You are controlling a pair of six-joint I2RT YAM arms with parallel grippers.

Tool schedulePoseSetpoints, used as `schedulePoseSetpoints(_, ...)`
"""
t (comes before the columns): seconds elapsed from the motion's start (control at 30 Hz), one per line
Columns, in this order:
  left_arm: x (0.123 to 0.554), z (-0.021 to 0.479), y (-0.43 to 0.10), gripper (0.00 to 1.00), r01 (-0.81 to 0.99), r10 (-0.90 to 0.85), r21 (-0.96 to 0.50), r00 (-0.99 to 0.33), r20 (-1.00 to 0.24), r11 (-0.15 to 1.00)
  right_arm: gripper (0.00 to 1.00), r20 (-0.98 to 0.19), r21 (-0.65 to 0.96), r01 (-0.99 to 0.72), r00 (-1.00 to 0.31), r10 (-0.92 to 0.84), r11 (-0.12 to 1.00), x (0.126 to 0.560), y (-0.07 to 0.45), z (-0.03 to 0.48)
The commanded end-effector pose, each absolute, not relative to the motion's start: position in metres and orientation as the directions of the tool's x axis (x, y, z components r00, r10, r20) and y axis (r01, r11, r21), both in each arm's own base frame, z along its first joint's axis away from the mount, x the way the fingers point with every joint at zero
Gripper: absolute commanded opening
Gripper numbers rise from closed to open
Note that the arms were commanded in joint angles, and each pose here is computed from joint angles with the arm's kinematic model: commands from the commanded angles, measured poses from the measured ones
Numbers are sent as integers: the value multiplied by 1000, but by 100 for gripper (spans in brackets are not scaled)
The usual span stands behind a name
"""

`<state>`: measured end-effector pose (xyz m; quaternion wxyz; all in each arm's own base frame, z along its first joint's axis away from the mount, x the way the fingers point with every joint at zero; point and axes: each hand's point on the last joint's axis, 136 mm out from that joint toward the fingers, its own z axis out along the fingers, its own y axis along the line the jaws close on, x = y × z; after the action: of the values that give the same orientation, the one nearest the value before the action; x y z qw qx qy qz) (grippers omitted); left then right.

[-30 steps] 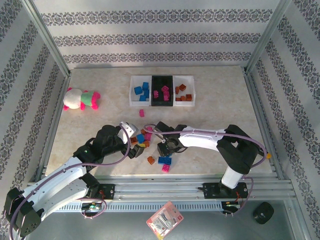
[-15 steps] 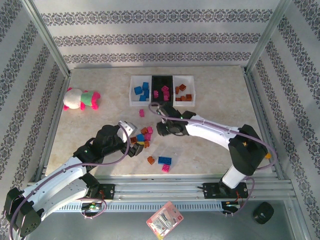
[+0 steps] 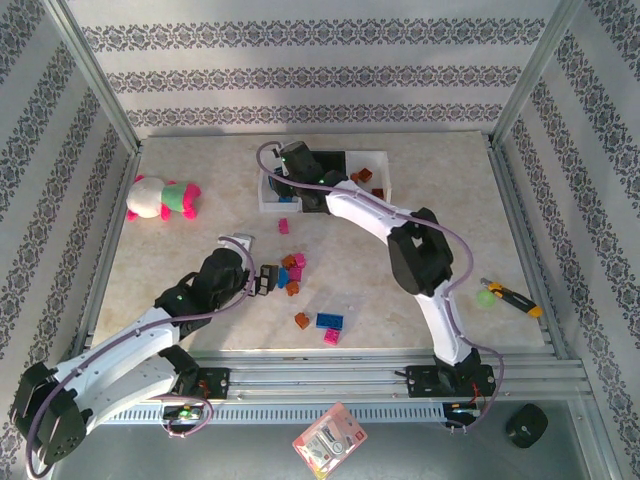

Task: Sort the legos into containers by color
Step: Place the lego in the container, then pick up the lego from the bottom-center of the table.

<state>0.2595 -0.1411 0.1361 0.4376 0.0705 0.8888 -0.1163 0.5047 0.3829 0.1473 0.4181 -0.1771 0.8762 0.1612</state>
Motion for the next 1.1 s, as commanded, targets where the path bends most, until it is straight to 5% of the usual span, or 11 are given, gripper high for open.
schedulePoseSetpoints(0.0, 268, 147, -146, 99, 169, -86, -226, -588, -804, 959, 30, -812, 105, -446, -554, -182, 889, 528, 387, 145)
schedulePoseSetpoints(0.1, 267, 146, -147, 99, 178, -83, -231, -594, -800, 957, 34, -813, 96, -457, -549, -195, 884, 537, 392, 140)
schedulePoseSetpoints(0.27, 265, 147, -148, 99, 224, -41, -200, -565, -824, 954, 58, -832, 90, -468, -520, -192, 879, 541, 393, 167)
schedulePoseSetpoints(0.43, 265, 159, -167, 99, 381, 93, -129, -513, -853, 915, 70, -851, 93, -487, -492, -185, 868, 516, 384, 204)
schedulePoseSetpoints(0.7, 252, 176, -199, 99, 623, 299, -36, -424, -855, 782, 76, -834, 79, -541, -496, -242, 837, 431, 339, 210)
schedulePoseSetpoints(1.07, 227, 178, -217, 99, 806, 442, 94, -219, -870, 584, 81, -684, 65, -712, -542, -488, 700, 272, 283, 157)
